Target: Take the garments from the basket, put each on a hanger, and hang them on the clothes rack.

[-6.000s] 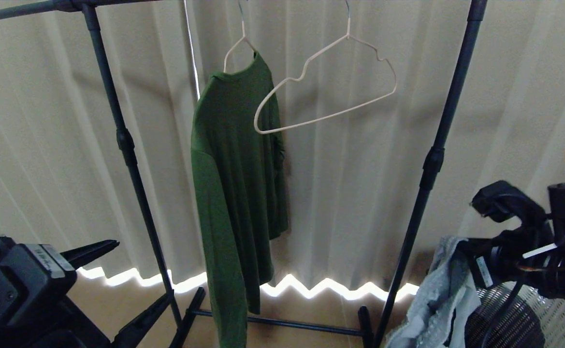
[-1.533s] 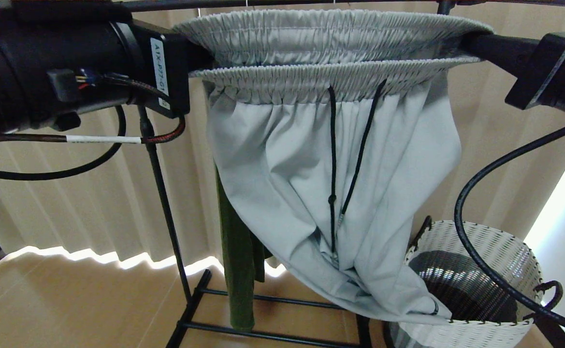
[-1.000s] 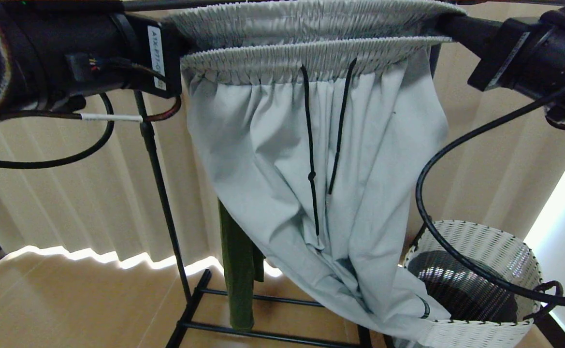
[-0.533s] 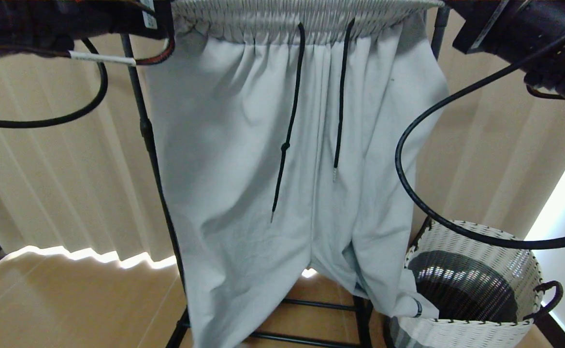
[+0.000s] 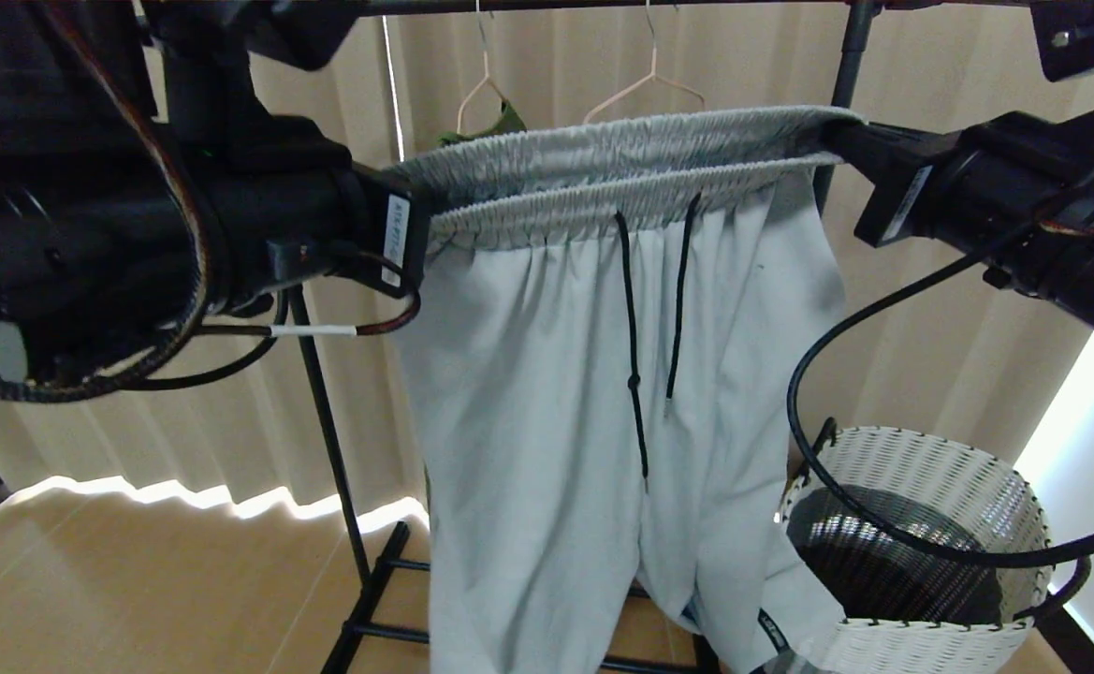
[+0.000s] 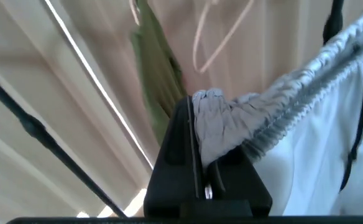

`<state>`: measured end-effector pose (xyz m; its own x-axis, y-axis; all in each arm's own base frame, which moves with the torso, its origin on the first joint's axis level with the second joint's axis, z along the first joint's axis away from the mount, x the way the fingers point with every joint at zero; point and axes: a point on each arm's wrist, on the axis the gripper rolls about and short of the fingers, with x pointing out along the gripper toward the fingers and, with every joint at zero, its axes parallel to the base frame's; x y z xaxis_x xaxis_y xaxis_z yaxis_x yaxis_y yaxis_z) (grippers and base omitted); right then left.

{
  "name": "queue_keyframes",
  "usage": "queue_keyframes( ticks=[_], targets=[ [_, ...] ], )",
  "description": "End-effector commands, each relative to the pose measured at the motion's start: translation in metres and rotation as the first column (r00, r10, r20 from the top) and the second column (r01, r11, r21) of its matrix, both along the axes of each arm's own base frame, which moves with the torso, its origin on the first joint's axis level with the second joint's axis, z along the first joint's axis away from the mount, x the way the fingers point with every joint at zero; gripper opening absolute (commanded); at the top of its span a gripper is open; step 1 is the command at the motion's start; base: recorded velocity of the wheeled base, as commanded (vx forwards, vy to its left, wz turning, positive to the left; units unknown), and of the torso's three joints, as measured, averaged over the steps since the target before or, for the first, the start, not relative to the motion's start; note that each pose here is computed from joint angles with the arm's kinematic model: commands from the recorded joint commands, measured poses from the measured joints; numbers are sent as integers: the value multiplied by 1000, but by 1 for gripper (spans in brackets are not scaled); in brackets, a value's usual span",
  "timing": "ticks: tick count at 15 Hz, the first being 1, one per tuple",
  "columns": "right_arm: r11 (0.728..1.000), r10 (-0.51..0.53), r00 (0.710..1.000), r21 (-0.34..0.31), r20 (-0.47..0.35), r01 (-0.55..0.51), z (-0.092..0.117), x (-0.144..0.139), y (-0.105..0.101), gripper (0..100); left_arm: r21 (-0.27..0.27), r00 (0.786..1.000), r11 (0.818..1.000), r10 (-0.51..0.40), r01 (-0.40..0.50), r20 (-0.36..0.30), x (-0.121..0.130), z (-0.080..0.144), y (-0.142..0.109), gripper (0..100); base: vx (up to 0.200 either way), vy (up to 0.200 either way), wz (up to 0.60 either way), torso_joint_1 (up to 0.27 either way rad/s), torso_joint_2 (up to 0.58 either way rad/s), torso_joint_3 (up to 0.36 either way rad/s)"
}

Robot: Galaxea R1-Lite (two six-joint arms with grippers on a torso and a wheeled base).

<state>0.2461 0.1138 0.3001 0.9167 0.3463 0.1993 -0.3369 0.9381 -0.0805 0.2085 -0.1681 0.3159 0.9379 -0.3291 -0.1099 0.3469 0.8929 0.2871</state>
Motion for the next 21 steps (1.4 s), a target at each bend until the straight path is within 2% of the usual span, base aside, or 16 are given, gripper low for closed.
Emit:
queue_keyframes(
  ticks=[1,3,4,5,9,12,17,21],
  targets=[
    [1000,-6,1000,-16,-22,6,-13,-4,-3,0,38,999,999,-19,20,-40,-3,-16,-4,0,0,0,0,0,0,0],
    [999,-10,998,-39,-56,8,-28,-13,-7,0,65,998,998,-8,13,-69,-4,-27,-3,0,0,0,0,0,0,0],
    [999,-10,998,-41,-58,8,-29,-13,-7,0,66,998,998,-7,11,-70,-4,-27,-3,0,0,0,0,0,0,0],
    [997,-17,998,-81,-62,12,-35,-18,-10,0,93,995,996,8,1,-99,-4,-39,-4,0,0,0,0,0,0,0],
    [994,-24,998,-105,-58,18,-36,-16,-10,0,61,998,998,3,0,-57,0,-32,-7,0,0,0,0,0,0,0],
    [993,-59,997,-102,-53,53,-34,-15,-19,0,57,999,998,9,-6,-51,6,-31,-11,0,0,0,0,0,0,0],
    [995,-45,998,-97,-45,40,-23,-53,-34,0,26,1000,999,26,-26,-14,36,-27,-30,0,0,0,0,0,0,0],
    [992,83,996,-95,-44,-87,-23,-93,-27,0,24,999,999,32,-32,-14,49,-29,-38,0,0,0,0,0,0,0]
  ],
)
